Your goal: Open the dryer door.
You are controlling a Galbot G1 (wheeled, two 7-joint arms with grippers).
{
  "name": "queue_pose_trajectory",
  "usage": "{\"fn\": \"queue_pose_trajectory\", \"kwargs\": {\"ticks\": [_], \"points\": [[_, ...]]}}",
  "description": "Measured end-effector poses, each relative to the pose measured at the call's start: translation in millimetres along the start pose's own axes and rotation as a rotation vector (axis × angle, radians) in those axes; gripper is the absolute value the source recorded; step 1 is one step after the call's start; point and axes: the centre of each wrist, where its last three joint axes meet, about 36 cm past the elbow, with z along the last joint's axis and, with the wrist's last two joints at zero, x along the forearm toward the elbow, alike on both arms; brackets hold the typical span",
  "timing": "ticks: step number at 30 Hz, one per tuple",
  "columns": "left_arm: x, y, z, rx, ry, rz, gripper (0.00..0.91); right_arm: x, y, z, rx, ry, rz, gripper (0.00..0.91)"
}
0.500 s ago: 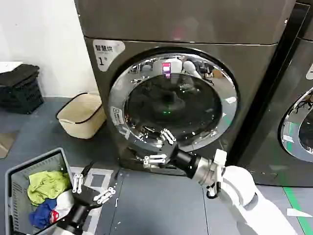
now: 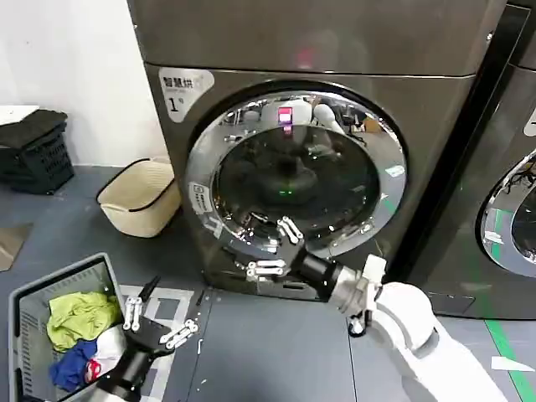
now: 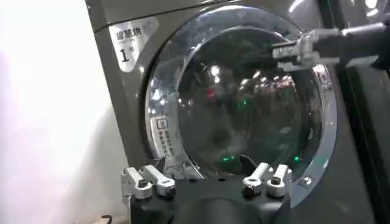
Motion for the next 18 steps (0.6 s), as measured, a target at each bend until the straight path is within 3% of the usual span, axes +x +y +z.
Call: {"fn": "queue_pose_trajectory", "kwargs": {"ticks": [18], "points": [[5,-2,-11,-0.011,-0.019,-0.003,0.907,-27,-31,42,-0.016,0.043,0.015,0.907]]}}
